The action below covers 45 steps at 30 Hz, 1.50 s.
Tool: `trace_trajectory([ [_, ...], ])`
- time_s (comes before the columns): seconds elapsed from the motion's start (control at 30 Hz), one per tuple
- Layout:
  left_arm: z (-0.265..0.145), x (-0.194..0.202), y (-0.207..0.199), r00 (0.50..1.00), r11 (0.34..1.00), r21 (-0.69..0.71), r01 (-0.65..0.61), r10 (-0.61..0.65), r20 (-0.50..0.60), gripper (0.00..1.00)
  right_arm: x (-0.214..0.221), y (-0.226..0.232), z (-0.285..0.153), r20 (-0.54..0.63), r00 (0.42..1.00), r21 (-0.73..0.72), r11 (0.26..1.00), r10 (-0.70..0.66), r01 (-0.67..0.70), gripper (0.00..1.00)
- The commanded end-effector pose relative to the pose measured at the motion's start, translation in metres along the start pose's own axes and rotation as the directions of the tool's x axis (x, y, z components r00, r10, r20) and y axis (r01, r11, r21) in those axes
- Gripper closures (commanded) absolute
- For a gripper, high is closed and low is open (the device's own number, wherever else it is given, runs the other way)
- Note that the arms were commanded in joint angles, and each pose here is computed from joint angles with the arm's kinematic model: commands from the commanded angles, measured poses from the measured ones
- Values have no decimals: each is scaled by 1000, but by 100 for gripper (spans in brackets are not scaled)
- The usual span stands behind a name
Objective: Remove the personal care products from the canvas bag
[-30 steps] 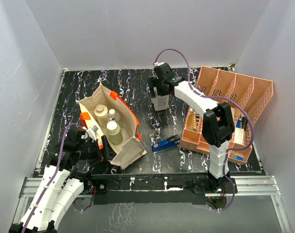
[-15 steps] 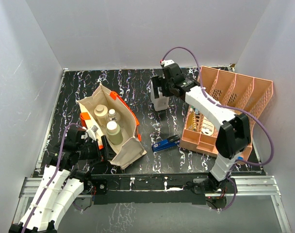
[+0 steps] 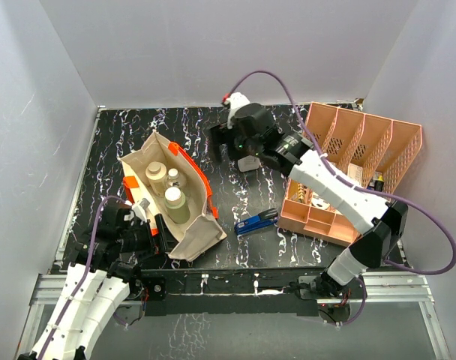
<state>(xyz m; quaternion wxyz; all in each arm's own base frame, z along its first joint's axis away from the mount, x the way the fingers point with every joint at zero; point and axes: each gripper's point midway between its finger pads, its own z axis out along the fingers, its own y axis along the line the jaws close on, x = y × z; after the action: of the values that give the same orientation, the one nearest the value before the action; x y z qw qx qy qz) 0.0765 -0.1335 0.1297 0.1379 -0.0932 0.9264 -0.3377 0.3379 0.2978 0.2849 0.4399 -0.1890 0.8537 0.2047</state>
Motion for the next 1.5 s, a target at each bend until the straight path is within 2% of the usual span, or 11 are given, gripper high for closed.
trace_trajectory([
  [0.0, 0, 16, 9, 998, 999, -25, 31, -32, -58, 19, -38, 87, -32, 122, 992, -173, 984, -22, 44, 12],
  [0.2, 4, 21, 14, 997, 999, -20, 44, -45, -56, 19, -17, 176, -29, 110, 989, -284, 951, -97, 124, 16],
  [0.33, 5, 25, 15, 996, 998, -14, 53, -54, -64, 19, 12, 199, -2, 54, 984, -252, 952, -167, 175, 20],
  [0.57, 6, 29, 19, 996, 998, -19, 57, -58, -65, 21, 53, 198, 37, -36, 974, -194, 958, -222, 211, 24],
  [0.67, 6, 29, 18, 996, 998, -14, 59, -60, -65, 21, 69, 186, 53, -73, 967, -126, 964, -242, 232, 23],
  [0.97, 3, 26, 16, 997, 999, -18, 48, -49, -63, 21, 100, 165, 84, -146, 951, -12, 962, -271, 272, 3],
  [1.47, -3, 19, 8, 998, 999, -17, 35, -35, -47, 20, 155, 161, 126, -280, 926, -16, 966, -252, 258, 1],
])
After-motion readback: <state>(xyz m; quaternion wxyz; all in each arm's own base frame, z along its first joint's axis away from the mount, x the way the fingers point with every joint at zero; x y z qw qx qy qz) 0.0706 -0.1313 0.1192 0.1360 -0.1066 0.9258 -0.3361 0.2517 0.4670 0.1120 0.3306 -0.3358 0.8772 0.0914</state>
